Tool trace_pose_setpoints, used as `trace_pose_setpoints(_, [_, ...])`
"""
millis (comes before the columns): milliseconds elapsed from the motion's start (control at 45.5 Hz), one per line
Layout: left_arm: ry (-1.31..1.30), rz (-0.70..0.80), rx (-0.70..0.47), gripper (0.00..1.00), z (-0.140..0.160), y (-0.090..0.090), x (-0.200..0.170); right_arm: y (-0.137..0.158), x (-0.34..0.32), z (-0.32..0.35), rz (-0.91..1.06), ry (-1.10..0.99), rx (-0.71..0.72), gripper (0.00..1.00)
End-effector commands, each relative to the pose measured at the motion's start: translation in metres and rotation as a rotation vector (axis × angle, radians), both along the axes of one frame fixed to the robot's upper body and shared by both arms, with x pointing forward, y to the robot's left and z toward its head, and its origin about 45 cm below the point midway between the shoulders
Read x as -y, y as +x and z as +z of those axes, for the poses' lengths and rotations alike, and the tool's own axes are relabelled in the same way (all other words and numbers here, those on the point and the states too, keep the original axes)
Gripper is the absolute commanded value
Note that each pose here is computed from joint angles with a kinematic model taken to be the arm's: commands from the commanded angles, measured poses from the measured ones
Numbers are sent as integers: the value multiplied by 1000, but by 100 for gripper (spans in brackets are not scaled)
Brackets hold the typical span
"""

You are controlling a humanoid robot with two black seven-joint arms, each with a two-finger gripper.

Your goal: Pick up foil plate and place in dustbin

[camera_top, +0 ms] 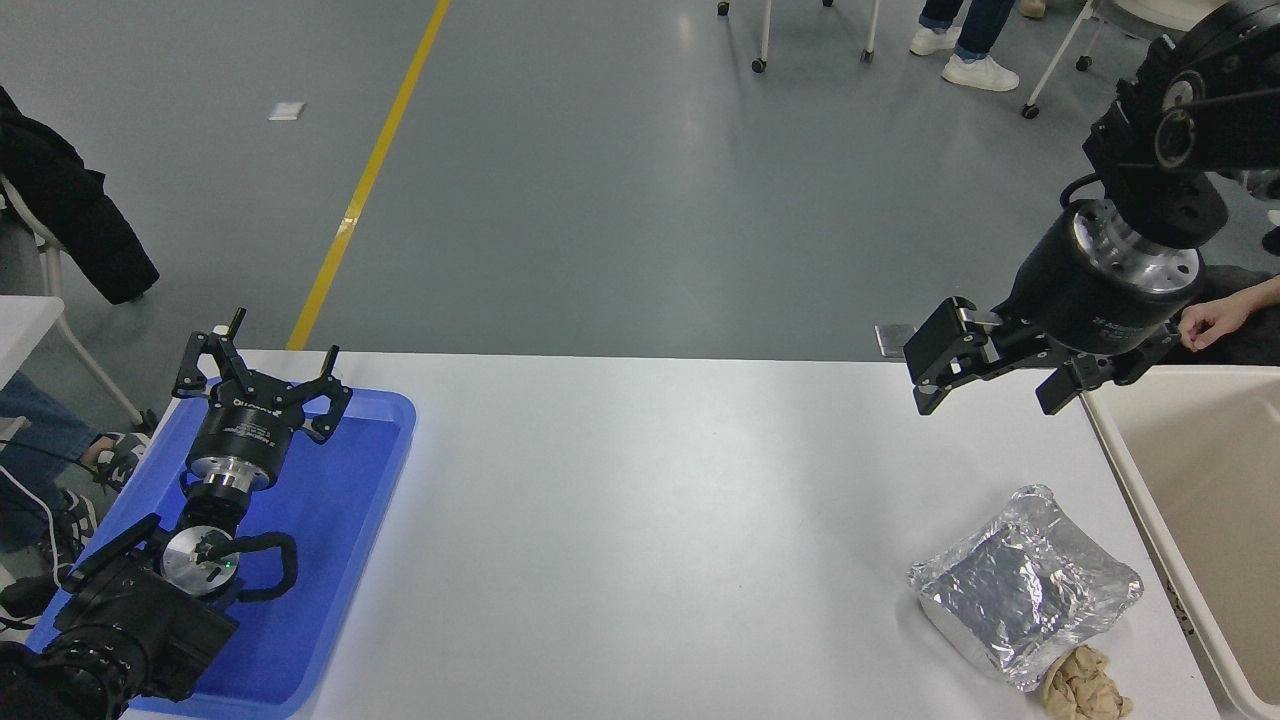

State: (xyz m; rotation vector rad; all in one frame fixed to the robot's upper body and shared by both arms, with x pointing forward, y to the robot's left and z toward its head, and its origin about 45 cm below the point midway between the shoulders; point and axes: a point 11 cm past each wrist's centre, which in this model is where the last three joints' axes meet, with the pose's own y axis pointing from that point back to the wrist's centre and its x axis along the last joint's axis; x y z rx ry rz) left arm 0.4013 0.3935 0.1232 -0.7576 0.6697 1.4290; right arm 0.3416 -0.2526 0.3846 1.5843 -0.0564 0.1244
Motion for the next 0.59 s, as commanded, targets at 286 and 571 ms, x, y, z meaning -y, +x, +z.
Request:
trace_pose_setpoints(286, [-2, -3, -1, 100, -1, 0, 2, -1, 9, -14, 12, -26, -34, 100])
trace_pose_setpoints(571, [-2, -2, 0, 100, -1, 0, 2, 1, 20, -29, 1, -23, -56, 100])
